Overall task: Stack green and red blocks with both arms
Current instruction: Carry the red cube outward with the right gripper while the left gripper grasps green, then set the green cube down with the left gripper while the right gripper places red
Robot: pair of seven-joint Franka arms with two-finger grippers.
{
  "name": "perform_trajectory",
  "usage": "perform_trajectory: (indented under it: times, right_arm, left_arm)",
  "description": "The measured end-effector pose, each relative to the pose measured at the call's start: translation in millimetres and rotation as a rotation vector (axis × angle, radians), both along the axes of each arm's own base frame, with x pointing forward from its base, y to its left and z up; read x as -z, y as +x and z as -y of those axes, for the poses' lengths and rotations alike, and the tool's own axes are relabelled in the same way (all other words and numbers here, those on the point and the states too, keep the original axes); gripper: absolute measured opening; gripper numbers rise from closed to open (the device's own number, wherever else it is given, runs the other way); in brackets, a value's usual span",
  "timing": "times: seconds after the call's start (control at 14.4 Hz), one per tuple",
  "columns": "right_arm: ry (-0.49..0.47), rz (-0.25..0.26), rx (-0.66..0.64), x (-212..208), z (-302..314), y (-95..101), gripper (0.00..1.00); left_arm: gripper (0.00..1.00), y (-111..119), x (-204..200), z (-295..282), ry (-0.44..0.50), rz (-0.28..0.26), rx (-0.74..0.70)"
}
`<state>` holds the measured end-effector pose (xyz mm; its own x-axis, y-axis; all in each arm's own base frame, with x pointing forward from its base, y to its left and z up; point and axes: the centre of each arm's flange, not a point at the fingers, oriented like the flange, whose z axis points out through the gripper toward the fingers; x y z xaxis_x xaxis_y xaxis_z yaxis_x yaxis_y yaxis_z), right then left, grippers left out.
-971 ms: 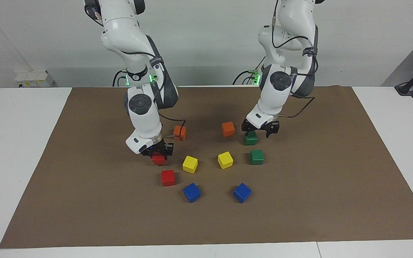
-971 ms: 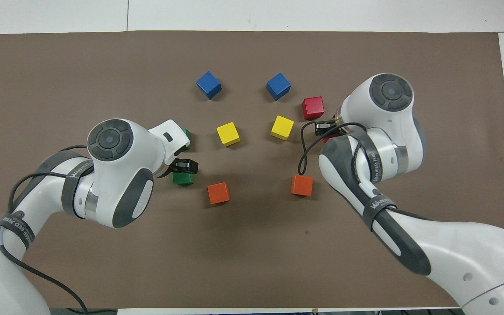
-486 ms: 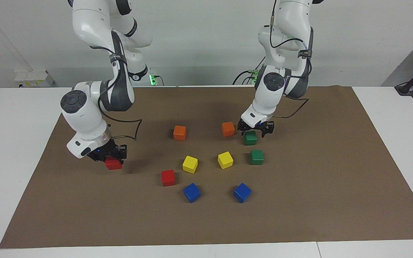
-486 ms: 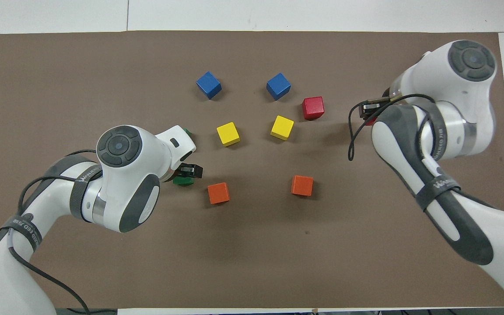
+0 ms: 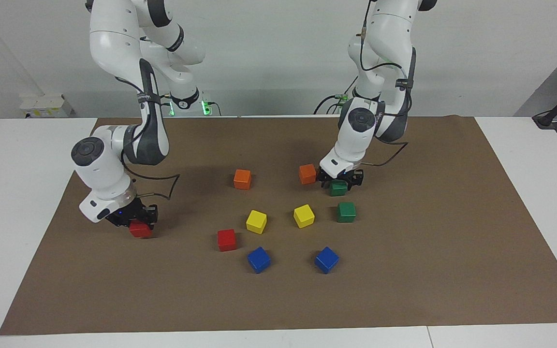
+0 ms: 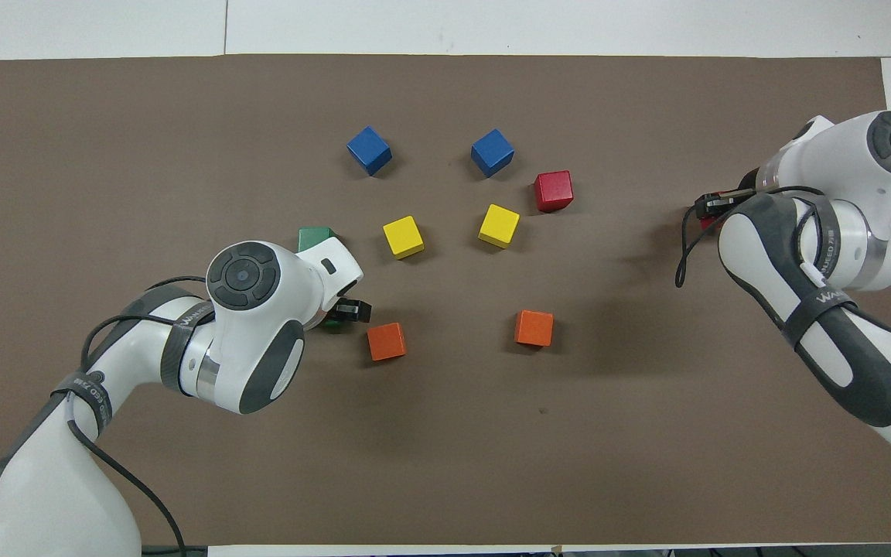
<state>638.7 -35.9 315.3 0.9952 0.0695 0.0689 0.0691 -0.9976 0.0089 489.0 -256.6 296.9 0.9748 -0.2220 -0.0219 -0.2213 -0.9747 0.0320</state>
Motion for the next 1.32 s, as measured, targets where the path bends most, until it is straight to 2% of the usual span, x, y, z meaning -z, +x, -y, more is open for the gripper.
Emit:
perform_trajectory:
  times: [0.07,0.14,0.21,0.28,0.35,0.42,0.69,0.97,1.18,1.32]
  right_arm:
    - [0.000,0.003,0.001,4,1,-1.3,0.55]
    - [-0.001,0.005,0.003,8,1,-3.0,0.55]
    - [-0.001,0.008,0.003,12,2,-4.9,0.55]
    - [-0.001,0.013,0.004,17,2,-7.1,0.55]
    - [-0.002,0.022,0.004,19,2,-8.8,0.55]
    - [-0.002,0.029,0.004,19,2,-10.2,0.55]
    - [-0.003,0.038,0.004,19,2,-11.7,0.55]
    - [-0.003,0.038,0.003,19,2,-11.8,0.57]
    - [-0.002,0.029,-0.002,17,0,-11.4,0.82]
    - [0.000,0.010,-0.004,7,0,-10.1,1.00]
  left_arm:
    - [0.91,0,0,0,0.000,0.000,0.000]
    - [0.91,0,0,0,0.000,0.000,0.000]
    - [0.86,0,0,0,0.000,0.000,0.000]
    - [0.74,0,0,-1,0.000,0.000,-0.001]
    - [0.59,1,0,-2,0.001,0.000,-0.003]
    - [0.55,2,0,-2,0.001,0.001,-0.004]
    - [0.55,11,-11,-12,0.008,-0.012,-0.026]
    - [0.55,54,-80,-68,0.019,-0.044,-0.138]
    - [0.55,67,-129,-151,0.013,-0.038,-0.222]
    - [0.55,69,-139,-216,0.007,-0.036,-0.230]
